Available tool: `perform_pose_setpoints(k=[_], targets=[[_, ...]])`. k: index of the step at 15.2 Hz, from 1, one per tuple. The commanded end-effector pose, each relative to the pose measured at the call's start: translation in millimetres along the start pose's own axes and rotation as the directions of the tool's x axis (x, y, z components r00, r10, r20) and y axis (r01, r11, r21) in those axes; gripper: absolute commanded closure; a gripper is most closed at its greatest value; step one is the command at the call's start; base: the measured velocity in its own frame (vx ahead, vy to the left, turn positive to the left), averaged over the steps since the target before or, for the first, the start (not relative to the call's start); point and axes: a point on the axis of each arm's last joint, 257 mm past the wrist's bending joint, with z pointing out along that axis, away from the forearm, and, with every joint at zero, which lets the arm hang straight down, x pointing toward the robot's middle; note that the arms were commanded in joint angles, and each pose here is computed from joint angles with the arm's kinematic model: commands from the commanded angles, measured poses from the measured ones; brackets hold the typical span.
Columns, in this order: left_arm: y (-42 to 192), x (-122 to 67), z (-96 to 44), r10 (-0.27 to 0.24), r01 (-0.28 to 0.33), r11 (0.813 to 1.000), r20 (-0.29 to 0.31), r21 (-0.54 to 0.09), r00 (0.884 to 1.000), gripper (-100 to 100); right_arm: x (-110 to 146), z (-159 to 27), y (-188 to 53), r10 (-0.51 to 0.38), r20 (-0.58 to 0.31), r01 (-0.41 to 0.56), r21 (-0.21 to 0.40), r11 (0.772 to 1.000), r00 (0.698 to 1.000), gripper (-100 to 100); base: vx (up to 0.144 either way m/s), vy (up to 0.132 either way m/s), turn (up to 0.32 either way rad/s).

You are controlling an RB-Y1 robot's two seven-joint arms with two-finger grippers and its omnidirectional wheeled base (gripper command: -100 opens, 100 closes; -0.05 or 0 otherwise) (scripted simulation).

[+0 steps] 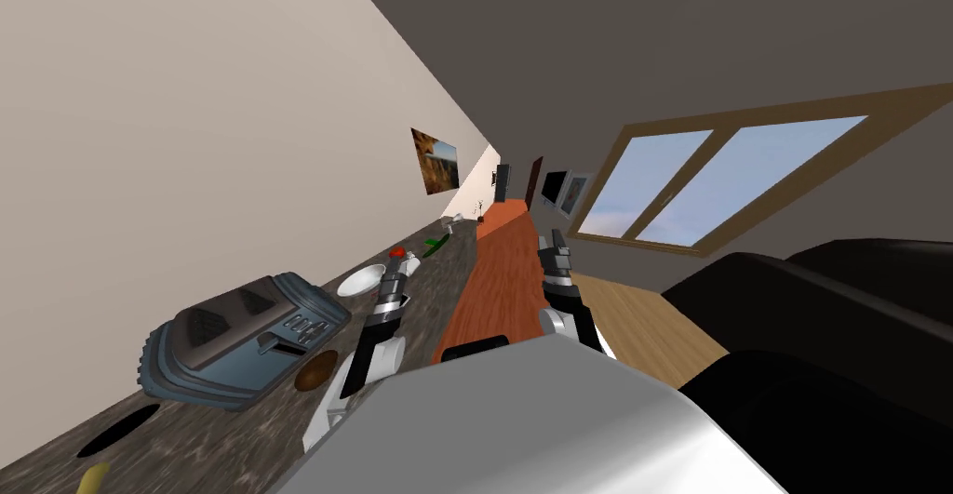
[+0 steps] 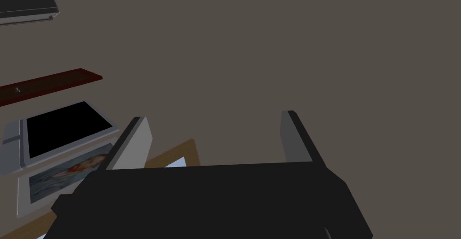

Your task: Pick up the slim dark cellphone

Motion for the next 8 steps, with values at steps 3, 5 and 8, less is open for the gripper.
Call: perform_pose_setpoints(k=[3, 5, 8], targets=[[20, -2.4, 0.6, -0.001, 0.001, 1.000, -0.004, -0.027, 1.000, -100, 0, 0.0, 0, 0.000, 0.000, 0.000, 0.000, 1.000, 1.000, 0, 0.041, -0.085, 0.111], [36, -4.5, 0.8, -0.002, 0.002, 0.999, -0.005, -0.049, 1.000, -100, 0, 0.0, 0, 0.000, 0.000, 0.000, 0.000, 1.000, 1.000, 0, 0.029, -0.090, 0.157], [51, -7.2, 0.8, -0.004, 0.004, 0.997, -0.004, -0.071, 1.000, -100, 0, 0.0, 0, 0.000, 0.000, 0.000, 0.000, 1.000, 1.000, 0, 0.033, -0.118, 0.149]])
